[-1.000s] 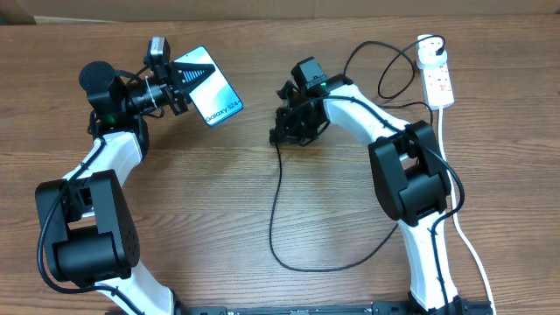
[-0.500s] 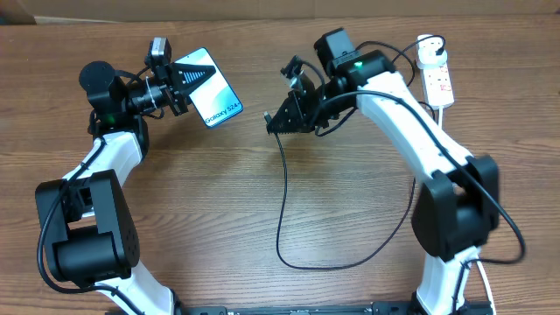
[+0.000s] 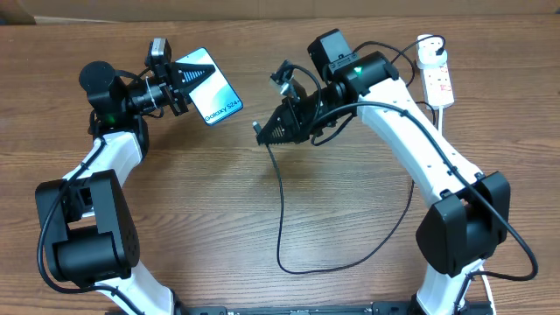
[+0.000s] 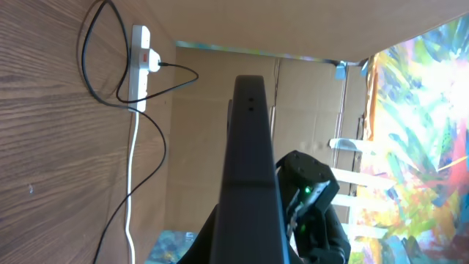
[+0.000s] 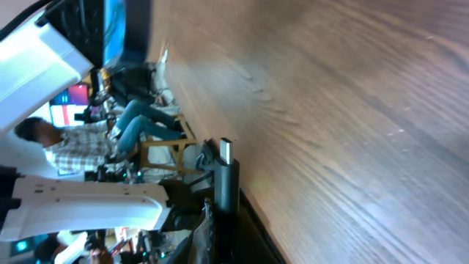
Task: Plug charger to phone and switch on socket
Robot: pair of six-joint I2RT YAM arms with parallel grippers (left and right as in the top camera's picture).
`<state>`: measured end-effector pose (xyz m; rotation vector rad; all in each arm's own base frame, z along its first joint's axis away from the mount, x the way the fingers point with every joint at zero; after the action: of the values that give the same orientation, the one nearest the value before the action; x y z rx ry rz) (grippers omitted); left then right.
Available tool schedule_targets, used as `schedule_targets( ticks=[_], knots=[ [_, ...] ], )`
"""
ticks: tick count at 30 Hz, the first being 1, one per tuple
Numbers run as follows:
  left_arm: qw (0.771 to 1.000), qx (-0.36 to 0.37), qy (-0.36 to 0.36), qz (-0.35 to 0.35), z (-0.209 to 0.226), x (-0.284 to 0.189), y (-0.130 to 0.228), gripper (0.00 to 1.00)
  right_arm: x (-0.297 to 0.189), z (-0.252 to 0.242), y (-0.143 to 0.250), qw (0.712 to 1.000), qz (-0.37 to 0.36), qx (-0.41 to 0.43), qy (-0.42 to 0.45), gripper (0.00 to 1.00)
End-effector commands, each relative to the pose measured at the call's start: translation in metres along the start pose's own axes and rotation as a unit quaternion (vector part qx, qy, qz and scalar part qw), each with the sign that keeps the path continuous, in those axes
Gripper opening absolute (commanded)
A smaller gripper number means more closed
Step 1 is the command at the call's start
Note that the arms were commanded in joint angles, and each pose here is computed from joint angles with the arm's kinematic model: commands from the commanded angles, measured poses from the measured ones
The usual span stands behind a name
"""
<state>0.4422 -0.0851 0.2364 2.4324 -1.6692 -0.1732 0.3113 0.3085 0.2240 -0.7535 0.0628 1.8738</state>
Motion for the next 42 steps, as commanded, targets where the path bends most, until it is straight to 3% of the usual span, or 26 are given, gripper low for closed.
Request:
schedule_targets(
  ticks=[1,16,42],
  knots=[
    [1.000,0.013,0.005,-0.005,-0.012,0.000,-0.001,0.04,-0.004,0.034,0.000,0.999,-0.007,-0.042,-0.028,0.04],
    [1.000,0.013,0.004,0.001,-0.011,0.002,0.001,0.04,0.005,0.062,-0.006,0.996,-0.019,-0.081,-0.041,0.04],
    [1.000,-0.021,-0.002,0.020,-0.009,0.003,0.007,0.04,0.004,0.059,-0.032,0.997,-0.063,-0.040,-0.022,0.04]
  ],
)
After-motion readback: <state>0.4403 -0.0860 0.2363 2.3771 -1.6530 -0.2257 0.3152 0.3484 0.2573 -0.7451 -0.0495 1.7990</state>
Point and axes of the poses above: each gripper's point midway between its finger pads, its own x axis out along the fingers, its own z axis along the line the jaws close on, y = z × x, the point moved 1 cm from there along -x, back along the fingers, and after that the axes turned 8 degrees about -x, right-handed, at the moved point
